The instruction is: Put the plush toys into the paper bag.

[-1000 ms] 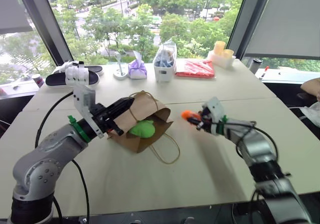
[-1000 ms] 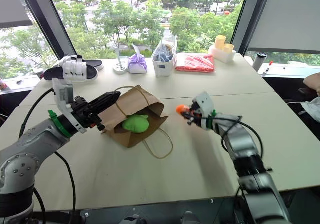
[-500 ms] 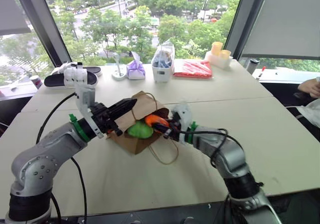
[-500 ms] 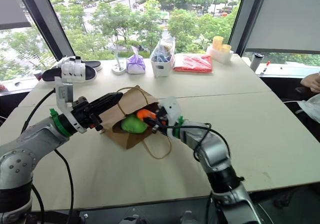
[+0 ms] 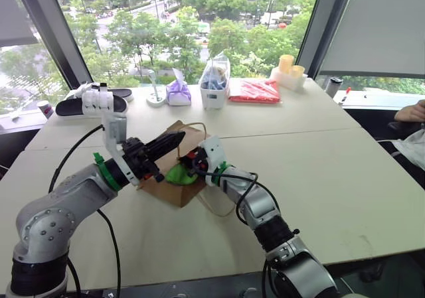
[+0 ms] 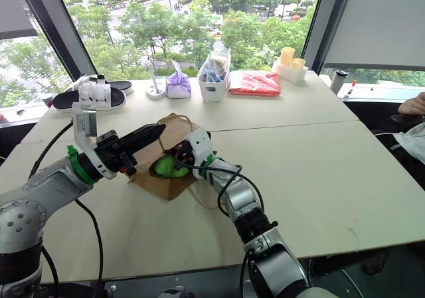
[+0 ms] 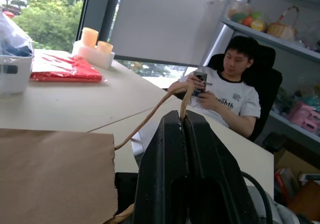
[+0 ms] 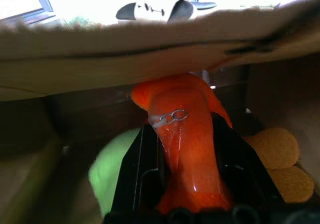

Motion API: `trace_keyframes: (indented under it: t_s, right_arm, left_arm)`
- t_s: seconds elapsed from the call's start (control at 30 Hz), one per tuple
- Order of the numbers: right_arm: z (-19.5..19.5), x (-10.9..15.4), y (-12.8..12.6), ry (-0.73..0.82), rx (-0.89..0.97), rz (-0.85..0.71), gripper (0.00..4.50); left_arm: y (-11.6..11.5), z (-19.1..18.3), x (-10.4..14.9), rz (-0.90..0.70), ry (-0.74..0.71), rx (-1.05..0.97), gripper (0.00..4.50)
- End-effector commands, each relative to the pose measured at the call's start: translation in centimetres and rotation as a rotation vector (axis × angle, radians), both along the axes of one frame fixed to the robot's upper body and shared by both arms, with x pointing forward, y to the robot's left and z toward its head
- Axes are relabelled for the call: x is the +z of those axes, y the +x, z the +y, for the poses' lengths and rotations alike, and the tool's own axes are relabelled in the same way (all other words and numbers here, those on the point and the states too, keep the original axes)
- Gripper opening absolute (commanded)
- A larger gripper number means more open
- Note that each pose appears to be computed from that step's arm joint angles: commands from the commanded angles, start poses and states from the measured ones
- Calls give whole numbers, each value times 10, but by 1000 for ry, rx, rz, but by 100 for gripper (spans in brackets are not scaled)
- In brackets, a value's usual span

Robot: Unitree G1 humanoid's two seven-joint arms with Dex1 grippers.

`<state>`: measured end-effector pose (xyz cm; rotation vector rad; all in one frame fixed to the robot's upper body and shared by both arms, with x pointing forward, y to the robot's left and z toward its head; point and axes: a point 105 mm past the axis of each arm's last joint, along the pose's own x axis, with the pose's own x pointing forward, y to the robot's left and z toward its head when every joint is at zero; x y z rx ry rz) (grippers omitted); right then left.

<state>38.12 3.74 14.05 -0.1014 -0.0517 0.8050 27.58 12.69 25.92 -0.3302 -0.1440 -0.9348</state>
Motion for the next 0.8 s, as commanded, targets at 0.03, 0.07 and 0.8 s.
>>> trace_keyframes:
  t_s: [0.03,0.07,0.8]
  right_arm:
    - [3,18,1,40,-18,-74,239]
    - [2,19,2,42,-20,-79,288]
    - [-111,3,-68,-6,143,282,445]
  left_arm:
    - [-7,1,12,-52,-15,-8,0]
    - [-7,1,11,-51,-15,-8,0]
    - [0,5,4,-41,-13,0,0]
